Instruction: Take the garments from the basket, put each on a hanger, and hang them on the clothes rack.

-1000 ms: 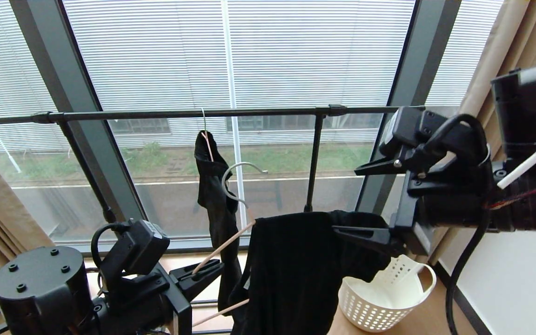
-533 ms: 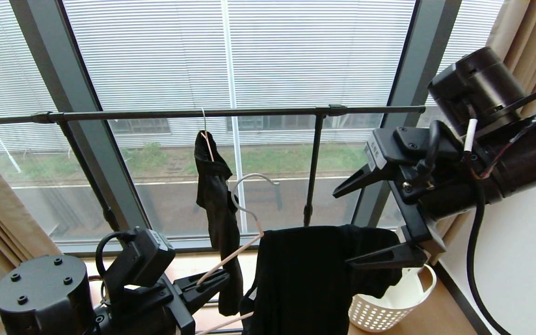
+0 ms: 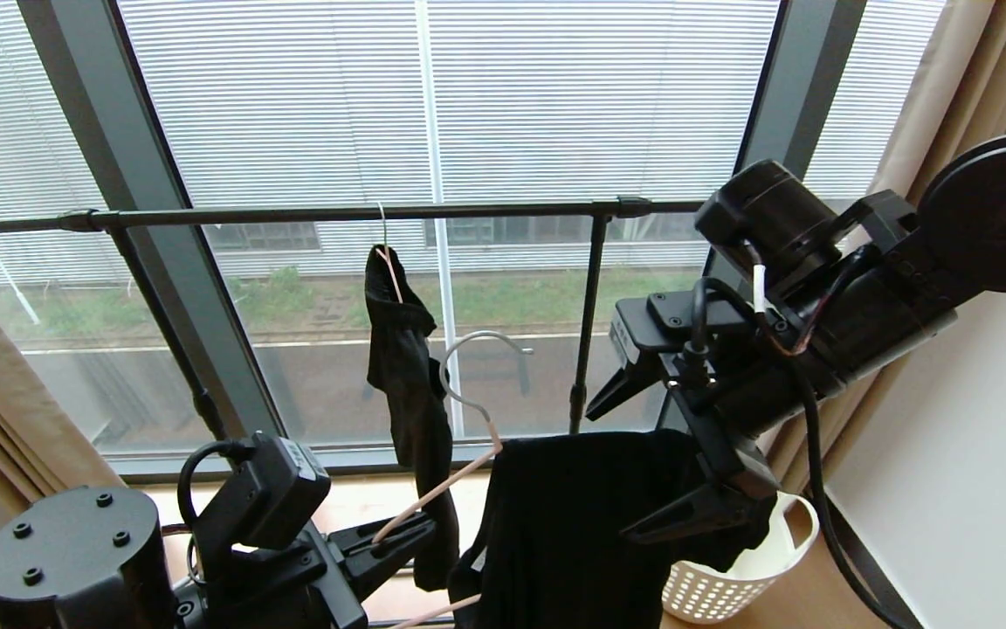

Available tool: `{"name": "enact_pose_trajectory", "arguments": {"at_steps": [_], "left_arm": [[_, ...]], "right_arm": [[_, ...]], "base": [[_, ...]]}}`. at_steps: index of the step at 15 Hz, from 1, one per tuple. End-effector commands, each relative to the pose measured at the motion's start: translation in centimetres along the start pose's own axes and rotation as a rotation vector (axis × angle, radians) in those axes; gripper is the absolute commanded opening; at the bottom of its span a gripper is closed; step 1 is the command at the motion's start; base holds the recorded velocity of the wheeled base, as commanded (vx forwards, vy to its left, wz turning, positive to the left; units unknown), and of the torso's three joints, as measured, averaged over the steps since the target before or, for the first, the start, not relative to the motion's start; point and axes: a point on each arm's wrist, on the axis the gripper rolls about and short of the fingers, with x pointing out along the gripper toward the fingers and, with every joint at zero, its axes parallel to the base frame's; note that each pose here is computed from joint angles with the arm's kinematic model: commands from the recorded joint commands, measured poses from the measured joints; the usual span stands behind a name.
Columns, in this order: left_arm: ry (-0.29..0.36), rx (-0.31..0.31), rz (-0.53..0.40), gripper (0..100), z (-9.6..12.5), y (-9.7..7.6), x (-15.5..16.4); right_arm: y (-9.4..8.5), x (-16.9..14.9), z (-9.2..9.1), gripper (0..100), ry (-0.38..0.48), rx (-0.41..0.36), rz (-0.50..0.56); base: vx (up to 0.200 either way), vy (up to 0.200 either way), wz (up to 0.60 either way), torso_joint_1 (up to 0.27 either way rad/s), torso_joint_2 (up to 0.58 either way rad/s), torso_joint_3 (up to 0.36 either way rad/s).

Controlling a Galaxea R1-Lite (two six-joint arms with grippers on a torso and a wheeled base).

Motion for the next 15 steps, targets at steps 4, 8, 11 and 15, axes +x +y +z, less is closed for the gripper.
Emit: {"name": "enact_pose_trajectory", "arguments": {"at_steps": [4,8,11,15], "left_arm": [[-0.013,0.002,-0.001,0,0.24,-0.02,-0.10],[-0.013,0.002,-0.001,0,0.24,-0.02,-0.10],[-0.013,0.003,-0.001,0,0.24,-0.02,-0.10],[-0.011,0.003,-0.001,0,0.20,-0.02,-0.12]], "right_arm": [[-0.82,1.58,-0.52,100,0.027,0.023,0.027],[-1.22,1.97,-0.78,100,0.032,0.034,0.029],[-1.22,1.79,-0.72,100,0.030,0.032,0.023],[-1.18,1.76,-0.74,0,0.031,0.033,0.024]], "base": [[0.000,0.000,0.00,0.000,0.00,0.000],[0.000,0.000,0.00,0.000,0.00,0.000],[0.000,0.000,0.00,0.000,0.00,0.000],[0.000,0.000,0.00,0.000,0.00,0.000]]}}
